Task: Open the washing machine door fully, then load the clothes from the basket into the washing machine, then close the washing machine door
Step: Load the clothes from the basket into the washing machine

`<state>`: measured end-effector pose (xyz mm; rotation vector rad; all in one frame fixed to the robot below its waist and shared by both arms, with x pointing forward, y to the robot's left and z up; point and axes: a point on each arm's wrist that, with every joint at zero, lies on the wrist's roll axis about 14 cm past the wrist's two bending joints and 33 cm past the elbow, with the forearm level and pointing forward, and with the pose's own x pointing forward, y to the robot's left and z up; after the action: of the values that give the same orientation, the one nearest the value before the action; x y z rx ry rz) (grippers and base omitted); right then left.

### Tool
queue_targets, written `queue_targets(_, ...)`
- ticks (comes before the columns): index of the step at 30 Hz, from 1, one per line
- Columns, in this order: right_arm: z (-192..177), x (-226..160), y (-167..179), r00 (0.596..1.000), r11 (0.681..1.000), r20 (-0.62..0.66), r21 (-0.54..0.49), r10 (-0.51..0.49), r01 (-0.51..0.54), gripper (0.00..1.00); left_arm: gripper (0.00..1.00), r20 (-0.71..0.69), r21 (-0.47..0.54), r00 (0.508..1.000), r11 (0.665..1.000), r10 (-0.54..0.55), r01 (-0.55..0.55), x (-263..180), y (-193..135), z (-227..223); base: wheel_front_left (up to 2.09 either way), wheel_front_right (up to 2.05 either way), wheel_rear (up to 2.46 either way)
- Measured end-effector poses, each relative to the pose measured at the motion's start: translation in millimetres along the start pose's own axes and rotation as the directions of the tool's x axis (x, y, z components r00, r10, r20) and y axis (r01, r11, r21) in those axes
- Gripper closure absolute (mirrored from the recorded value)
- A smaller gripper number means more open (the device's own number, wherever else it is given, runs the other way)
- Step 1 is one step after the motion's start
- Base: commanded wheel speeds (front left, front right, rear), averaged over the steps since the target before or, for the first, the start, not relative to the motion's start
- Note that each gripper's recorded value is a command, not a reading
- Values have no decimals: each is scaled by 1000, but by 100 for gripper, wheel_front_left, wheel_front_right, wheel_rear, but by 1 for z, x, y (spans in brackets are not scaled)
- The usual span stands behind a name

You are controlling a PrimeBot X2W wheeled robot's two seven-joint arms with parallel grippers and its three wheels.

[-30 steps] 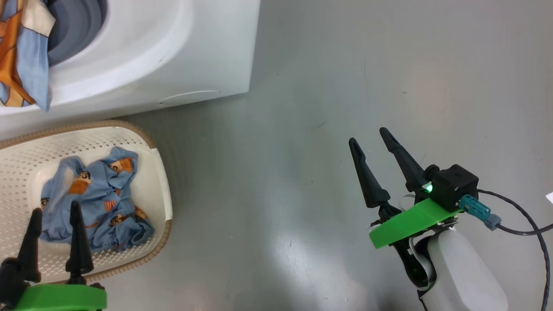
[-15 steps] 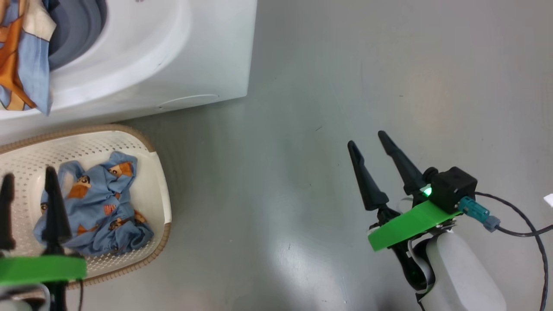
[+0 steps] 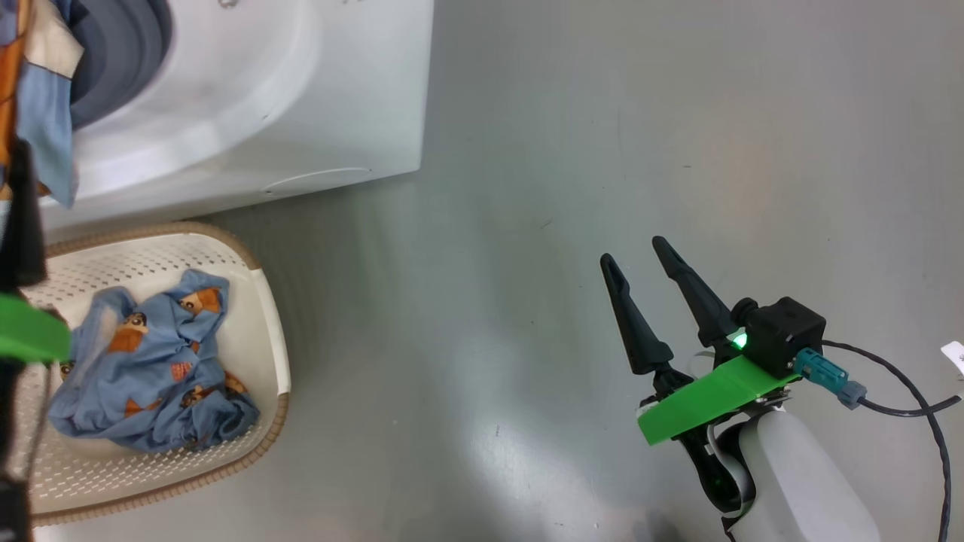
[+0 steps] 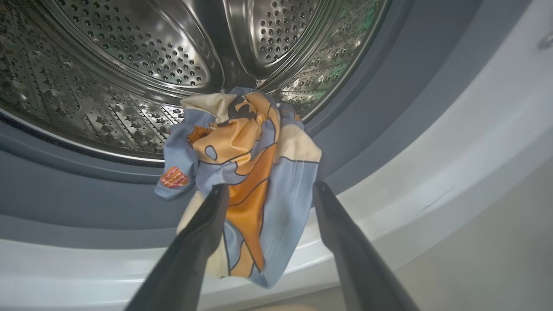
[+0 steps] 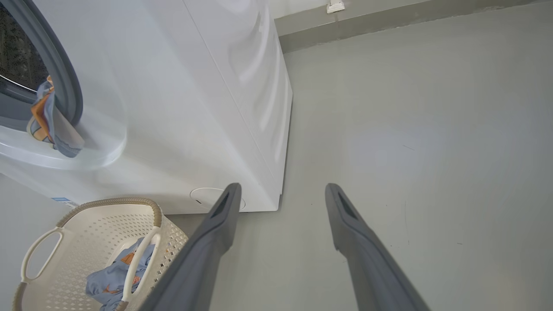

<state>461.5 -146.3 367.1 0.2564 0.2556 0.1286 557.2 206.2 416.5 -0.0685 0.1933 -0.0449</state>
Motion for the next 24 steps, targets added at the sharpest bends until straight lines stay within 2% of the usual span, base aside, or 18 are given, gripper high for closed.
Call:
queue_targets(7,-2,-1,-5,1000,1000,-6,7,-15,15,0,0,-80,-7,997,1000,-21,21,26,0,13,0,0,0)
queue_targets(13,-6,-2,-8,1000,1000,-16,19,-24,25,0,0,-224,8,975,1000,-5,7,39,9,-2,0,0,0)
queue_targets(16,-8,-2,-9,999,999,-19,23,-28,28,0,0,-305,-32,952,999,-16,6,43,7,-13,0,0,0)
queue_targets(24,-11,-4,-12,999,999,-28,28,-37,38,0,0,-358,-76,934,997,-12,-17,57,9,-10,0,0,0)
